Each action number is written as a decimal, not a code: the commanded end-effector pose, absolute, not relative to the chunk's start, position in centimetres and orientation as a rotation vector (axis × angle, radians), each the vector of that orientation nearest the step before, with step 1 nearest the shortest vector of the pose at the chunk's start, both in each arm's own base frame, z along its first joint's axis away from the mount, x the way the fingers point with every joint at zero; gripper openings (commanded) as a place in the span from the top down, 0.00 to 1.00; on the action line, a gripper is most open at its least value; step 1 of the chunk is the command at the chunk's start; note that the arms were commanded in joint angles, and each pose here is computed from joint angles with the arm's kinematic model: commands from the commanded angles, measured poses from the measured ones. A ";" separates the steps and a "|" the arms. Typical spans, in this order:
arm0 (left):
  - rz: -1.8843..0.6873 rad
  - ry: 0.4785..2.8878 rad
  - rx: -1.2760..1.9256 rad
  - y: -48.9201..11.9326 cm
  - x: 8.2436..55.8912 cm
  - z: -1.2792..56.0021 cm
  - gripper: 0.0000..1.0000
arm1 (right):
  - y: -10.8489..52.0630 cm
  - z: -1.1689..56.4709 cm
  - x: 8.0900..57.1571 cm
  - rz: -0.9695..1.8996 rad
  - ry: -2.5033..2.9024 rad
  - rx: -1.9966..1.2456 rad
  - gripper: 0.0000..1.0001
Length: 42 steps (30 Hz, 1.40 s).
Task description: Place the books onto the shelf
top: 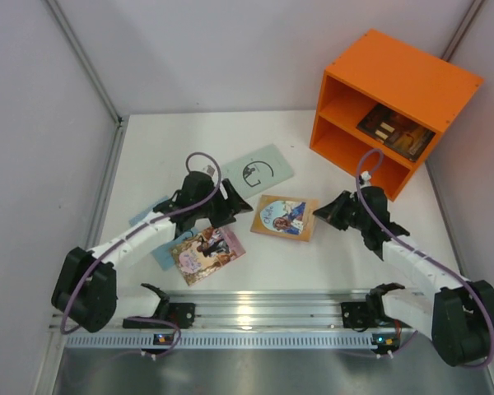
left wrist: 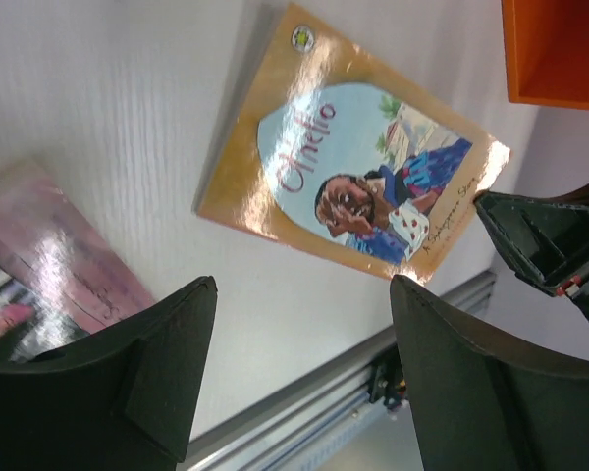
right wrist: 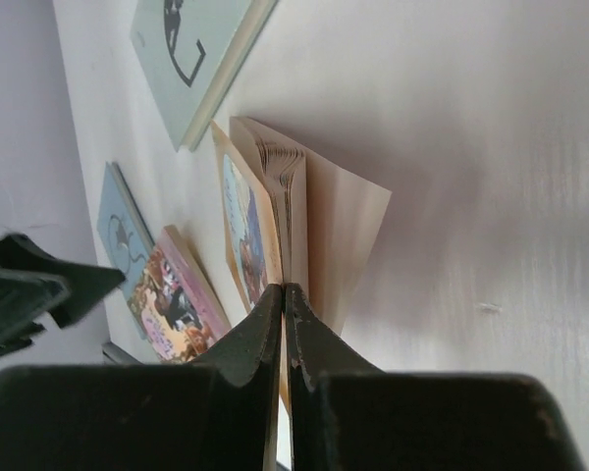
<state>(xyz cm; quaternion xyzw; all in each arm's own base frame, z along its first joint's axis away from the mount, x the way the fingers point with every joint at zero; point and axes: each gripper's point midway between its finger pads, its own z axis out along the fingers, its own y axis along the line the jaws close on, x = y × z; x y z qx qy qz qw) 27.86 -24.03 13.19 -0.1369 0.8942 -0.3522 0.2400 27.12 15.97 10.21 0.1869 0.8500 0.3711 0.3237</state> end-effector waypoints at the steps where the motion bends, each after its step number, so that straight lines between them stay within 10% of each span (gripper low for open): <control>1: -1.290 2.316 -0.499 -26.9 26.5 15.8 0.23 | 16.4 13.6 28.2 1.027 2.094 0.499 1.00; 26: -1.299 2.368 -0.792 -35.5 25.5 6.1 0.22 | 15.5 11.1 23.6 1.024 2.135 0.606 1.00; 31: -1.309 2.343 -0.779 -36.4 26.3 6.6 0.42 | 15.6 10.5 22.5 1.052 2.146 0.616 1.00; 36: -1.286 2.336 -0.748 -36.1 26.3 7.5 0.88 | 14.6 11.5 22.5 0.924 2.193 0.521 1.00; 42: -1.117 2.383 -0.656 -35.0 26.3 9.6 1.00 | 14.0 18.1 23.6 0.728 2.199 0.286 0.57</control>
